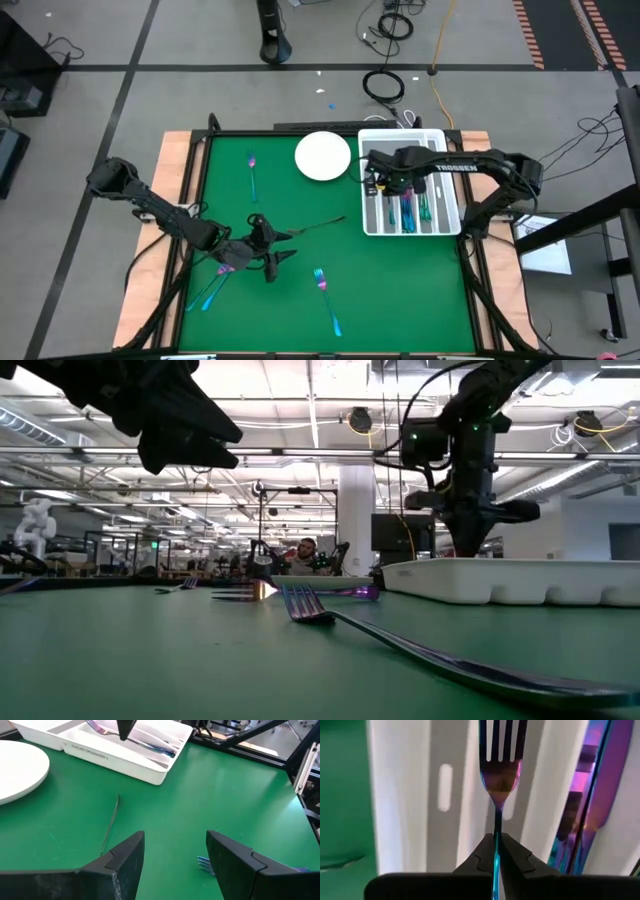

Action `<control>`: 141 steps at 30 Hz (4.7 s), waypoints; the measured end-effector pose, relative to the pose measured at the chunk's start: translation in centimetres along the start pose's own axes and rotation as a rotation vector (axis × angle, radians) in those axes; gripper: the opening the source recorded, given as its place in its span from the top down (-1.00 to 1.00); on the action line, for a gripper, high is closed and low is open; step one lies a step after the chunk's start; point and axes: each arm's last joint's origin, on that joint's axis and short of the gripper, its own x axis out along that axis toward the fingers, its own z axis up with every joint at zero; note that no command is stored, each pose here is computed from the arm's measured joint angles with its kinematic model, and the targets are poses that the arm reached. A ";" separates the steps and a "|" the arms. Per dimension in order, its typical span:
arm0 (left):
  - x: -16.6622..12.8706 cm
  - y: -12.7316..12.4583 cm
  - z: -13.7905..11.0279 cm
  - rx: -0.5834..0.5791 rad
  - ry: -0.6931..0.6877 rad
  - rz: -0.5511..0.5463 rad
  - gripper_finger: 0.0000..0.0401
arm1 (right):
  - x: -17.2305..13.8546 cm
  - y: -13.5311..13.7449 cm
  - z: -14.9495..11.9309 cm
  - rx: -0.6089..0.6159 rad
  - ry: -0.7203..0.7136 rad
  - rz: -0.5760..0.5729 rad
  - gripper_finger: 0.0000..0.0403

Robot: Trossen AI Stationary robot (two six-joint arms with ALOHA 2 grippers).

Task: Sort silverware
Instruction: Put the iridescent fork into the white silverware tray

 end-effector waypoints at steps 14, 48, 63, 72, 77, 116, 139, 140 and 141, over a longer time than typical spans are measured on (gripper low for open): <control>0.0 -0.1 0.1 -0.004 -0.007 -0.009 -0.07 | 1.4 -1.0 0.1 0.058 0.002 -0.009 0.98; 0.0 0.0 0.1 0.004 -0.023 0.020 -0.07 | 0.2 0.8 0.6 -0.158 0.035 0.145 0.75; 0.0 0.1 0.2 -0.003 -0.037 0.047 -0.07 | -5.9 8.5 -1.1 -0.660 -0.262 0.642 0.75; 0.0 0.1 0.2 -0.003 -0.035 0.043 -0.07 | -7.3 11.2 -8.9 -0.920 -0.277 0.837 0.75; 0.0 0.1 0.2 -0.003 -0.035 0.042 -0.07 | -8.2 11.8 -13.1 -1.085 -0.302 0.942 0.75; 0.0 0.0 0.1 -0.004 -0.008 -0.003 -0.07 | 0.8 18.6 -25.9 -0.907 0.032 0.383 0.75; 0.0 0.0 0.1 -0.005 -0.008 -0.004 -0.07 | 1.5 17.3 -29.2 -0.809 -0.155 0.325 0.75; 0.0 0.0 0.1 -0.005 -0.008 -0.004 -0.07 | 2.0 17.4 -29.5 -0.812 -0.154 0.326 0.75; 0.0 0.0 0.1 -0.005 -0.009 -0.004 -0.07 | 2.4 17.4 -29.7 -0.816 -0.151 0.327 0.75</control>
